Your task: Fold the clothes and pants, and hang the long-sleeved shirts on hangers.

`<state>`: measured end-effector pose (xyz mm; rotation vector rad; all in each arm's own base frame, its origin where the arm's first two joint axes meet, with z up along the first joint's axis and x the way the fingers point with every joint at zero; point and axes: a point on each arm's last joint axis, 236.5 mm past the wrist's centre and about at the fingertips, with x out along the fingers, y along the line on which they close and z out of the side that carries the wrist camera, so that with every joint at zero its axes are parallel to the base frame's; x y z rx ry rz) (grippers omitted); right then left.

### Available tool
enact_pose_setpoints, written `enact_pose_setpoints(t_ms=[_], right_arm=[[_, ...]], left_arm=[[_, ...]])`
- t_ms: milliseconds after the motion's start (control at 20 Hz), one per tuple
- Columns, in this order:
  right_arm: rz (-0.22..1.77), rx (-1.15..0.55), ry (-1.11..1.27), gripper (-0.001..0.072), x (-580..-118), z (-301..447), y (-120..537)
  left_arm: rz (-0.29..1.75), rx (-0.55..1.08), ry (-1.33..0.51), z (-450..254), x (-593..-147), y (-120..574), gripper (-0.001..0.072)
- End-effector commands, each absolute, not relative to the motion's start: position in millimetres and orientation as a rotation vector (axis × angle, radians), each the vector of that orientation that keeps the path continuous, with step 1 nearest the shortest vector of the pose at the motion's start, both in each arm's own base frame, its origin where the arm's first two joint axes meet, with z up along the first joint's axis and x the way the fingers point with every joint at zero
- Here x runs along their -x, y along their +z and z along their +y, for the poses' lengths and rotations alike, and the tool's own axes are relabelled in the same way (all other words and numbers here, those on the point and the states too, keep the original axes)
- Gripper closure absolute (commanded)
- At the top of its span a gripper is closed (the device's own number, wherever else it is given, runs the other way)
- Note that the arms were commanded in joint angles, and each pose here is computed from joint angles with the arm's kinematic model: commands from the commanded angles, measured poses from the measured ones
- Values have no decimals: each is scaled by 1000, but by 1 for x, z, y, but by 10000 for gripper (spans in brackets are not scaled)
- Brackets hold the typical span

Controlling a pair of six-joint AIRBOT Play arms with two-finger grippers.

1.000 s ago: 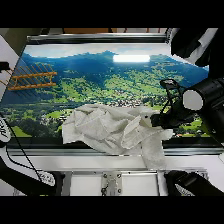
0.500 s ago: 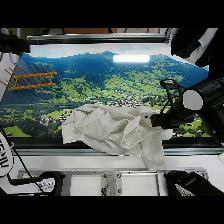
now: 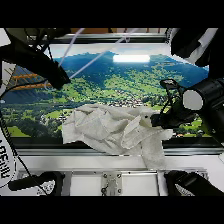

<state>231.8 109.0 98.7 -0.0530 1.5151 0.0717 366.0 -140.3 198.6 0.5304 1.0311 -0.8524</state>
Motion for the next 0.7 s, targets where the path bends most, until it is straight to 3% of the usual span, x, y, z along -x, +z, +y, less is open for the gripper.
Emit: enact_pose_setpoints(t_ms=[0, 250, 650], right_arm=[[1515, 53, 73, 685, -232, 109, 99], [1515, 53, 73, 685, -232, 109, 99], [1515, 53, 73, 685, -232, 109, 99]], left_arm=[[1084, -663, -1038, -134, -341, 169, 688], [1142, -732, -1182, -91, -293, 123, 689], [1189, -668, -1187, -59, -213, 93, 688]])
